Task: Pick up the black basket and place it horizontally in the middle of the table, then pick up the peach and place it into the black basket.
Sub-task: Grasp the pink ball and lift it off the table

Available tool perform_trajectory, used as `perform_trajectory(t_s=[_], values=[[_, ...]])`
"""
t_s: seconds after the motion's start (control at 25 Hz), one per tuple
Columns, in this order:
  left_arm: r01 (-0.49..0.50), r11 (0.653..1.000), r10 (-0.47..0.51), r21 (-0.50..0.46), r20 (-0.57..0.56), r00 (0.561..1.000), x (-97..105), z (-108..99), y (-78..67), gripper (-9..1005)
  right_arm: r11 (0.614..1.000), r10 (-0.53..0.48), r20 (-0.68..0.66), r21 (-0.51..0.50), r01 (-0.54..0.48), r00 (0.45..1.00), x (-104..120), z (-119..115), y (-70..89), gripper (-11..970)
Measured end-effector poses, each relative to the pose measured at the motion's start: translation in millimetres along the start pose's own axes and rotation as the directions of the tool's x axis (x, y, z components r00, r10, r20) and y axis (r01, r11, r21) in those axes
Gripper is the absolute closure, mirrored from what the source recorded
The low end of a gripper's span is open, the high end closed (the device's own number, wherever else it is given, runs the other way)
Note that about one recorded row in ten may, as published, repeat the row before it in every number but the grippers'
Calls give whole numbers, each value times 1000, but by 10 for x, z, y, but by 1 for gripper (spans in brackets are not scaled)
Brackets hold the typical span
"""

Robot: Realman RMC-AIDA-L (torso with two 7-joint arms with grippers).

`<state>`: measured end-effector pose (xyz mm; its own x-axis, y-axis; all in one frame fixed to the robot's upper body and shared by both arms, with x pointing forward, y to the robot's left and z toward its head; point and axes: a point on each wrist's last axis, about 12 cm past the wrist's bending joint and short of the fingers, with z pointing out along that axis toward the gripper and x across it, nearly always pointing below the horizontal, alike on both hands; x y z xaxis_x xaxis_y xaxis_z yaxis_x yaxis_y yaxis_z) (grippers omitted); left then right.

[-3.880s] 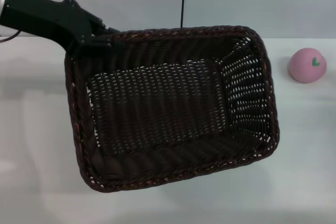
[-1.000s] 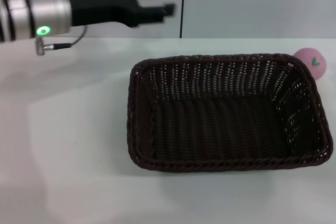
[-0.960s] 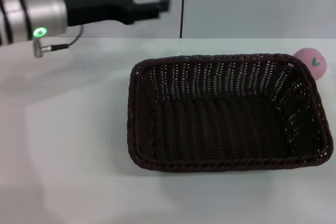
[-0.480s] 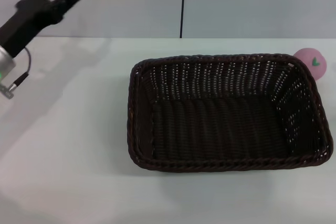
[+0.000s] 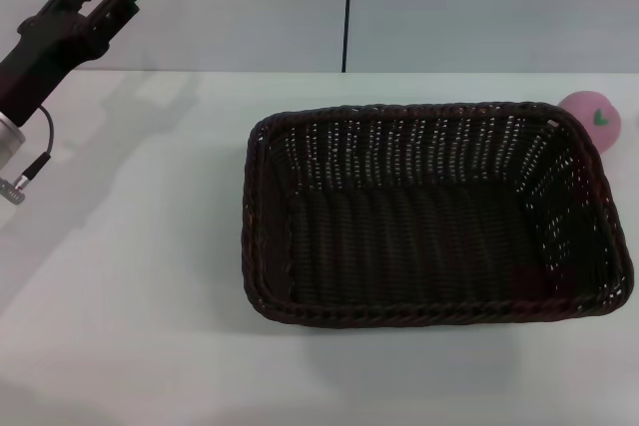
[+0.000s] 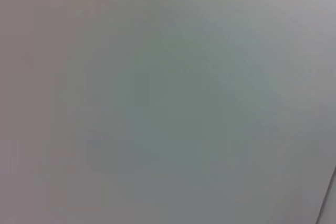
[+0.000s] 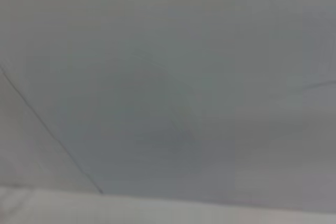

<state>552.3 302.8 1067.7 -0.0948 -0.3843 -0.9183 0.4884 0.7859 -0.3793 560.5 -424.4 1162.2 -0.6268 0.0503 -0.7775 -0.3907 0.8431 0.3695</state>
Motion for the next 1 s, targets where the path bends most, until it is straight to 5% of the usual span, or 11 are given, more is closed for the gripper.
perform_trajectory(t_s=[0.28,1.0], values=[[7,1000,-7,-1,0,1000,14,-8,-4,246,997,-82,-178,-8,82,981,-288,382,138,449],[38,999,-38,-25,-18,999,108,-81,3,246,969,-219,-398,16,245,891,-255,1197,397,488]])
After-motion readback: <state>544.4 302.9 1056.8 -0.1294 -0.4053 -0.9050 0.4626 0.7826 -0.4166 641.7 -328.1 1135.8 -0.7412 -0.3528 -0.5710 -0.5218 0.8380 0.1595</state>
